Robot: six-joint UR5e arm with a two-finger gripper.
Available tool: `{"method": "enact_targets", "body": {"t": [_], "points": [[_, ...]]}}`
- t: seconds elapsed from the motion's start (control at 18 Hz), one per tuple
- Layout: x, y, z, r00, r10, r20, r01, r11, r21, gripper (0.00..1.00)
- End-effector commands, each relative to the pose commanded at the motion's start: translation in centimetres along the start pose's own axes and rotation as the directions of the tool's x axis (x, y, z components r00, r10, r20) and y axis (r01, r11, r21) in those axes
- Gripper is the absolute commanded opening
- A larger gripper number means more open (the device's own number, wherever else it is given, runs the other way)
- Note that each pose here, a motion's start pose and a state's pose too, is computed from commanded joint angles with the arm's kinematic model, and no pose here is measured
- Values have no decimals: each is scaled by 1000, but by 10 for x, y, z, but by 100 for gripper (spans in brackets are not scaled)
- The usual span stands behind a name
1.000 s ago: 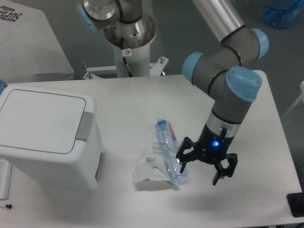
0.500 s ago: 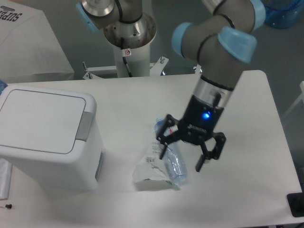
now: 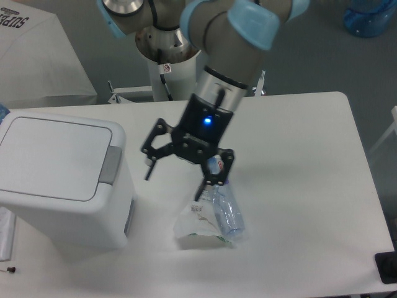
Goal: Open the trash can
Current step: 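Move the gripper up and over toward the white trash can lid, then lower the gripper fingers onto the lid's front edge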
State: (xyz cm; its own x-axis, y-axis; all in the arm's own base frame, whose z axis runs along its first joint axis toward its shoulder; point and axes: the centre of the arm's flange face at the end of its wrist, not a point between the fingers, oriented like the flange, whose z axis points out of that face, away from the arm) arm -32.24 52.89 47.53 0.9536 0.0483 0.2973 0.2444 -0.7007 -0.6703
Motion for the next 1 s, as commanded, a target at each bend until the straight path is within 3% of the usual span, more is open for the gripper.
{"method": "enact_targets", "body": {"t": [0.61, 1.0], "points": [[30, 20, 7, 1000, 4, -24, -5, 1000, -22, 100], [27, 30, 16, 1000, 7, -23, -7, 1000, -26, 100]]}}
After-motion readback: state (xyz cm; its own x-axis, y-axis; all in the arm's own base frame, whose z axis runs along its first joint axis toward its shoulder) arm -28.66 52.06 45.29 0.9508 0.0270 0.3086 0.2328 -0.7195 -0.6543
